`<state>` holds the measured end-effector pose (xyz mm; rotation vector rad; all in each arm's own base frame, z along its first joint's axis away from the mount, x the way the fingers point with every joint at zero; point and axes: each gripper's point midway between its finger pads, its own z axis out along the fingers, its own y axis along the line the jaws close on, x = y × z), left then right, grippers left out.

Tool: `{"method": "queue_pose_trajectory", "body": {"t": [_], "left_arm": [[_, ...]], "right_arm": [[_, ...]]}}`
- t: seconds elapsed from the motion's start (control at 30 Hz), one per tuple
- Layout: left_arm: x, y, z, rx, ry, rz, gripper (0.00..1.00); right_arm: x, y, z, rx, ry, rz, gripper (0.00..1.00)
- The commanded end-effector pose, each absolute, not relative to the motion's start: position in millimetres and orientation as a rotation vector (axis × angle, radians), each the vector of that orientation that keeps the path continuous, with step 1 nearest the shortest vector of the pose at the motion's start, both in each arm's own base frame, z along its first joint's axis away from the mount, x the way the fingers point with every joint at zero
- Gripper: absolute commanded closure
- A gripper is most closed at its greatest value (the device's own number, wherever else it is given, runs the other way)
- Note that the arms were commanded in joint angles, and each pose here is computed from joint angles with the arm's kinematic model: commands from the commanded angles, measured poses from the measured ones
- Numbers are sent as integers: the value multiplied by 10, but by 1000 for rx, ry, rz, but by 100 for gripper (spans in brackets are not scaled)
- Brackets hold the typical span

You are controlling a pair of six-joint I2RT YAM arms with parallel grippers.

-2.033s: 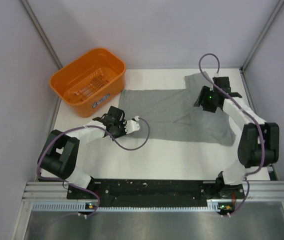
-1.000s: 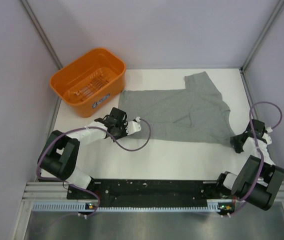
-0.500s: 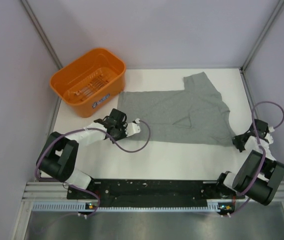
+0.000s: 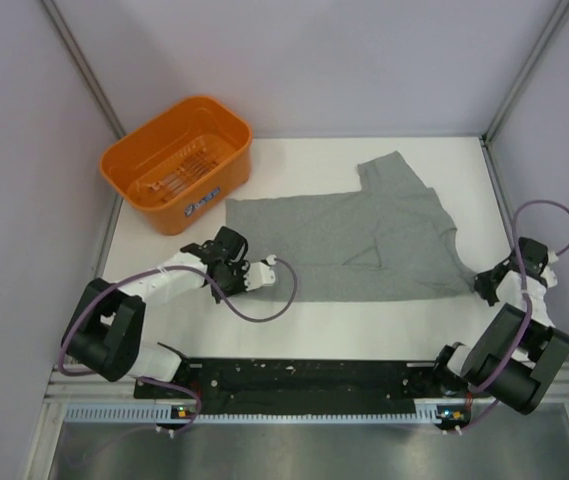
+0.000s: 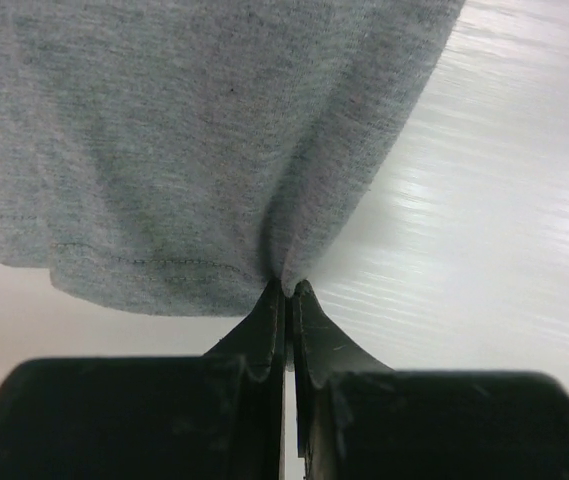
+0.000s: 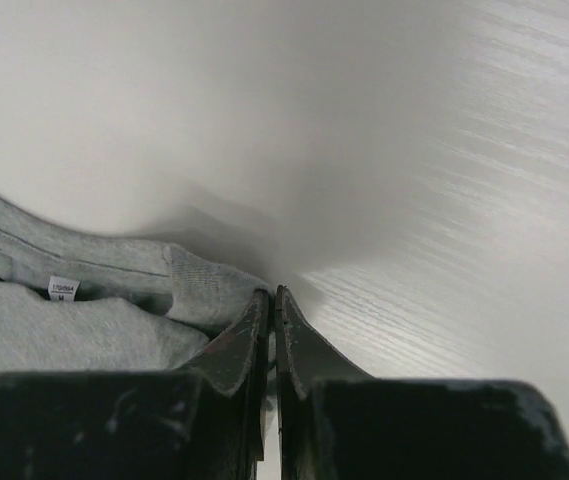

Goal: Fold and stack the t-shirts
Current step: Fold the flattened tshirt in 1/3 of the way

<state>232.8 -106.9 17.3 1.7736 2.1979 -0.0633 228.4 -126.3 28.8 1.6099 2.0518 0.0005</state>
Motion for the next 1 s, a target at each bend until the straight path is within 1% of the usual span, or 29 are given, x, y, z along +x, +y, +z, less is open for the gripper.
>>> {"method": "queue_pose_trajectory", "body": {"t": [0.0, 0.07, 0.23, 0.43, 0.63, 0.77, 0.97], "left_arm": [[1634, -1032, 119, 1898, 2331, -349, 100], [1483, -1058, 119, 1946, 2332, -413, 100], [1209, -1076, 110, 2092, 2302, -440, 100], [1060, -1165, 272, 2130, 2243, -527, 100], [1007, -1159, 237, 2145, 2246, -538, 100], [924, -1234, 310, 2163, 2226, -616, 99], [809, -1215, 362, 2218, 2222, -636, 100]], "right_arm": [[2193, -1398, 482, 1620, 1997, -66, 100], [2123, -1374, 464, 1663, 1990, -73, 100], [1892, -1550, 477, 1831, 1896, -187, 100], [1740, -1532, 321, 1969, 1868, -197, 100], [1596, -1606, 312, 2011, 1830, -274, 100], [1519, -1732, 383, 1995, 1812, -332, 100], [1518, -1745, 405, 1988, 1819, -326, 100]]}}
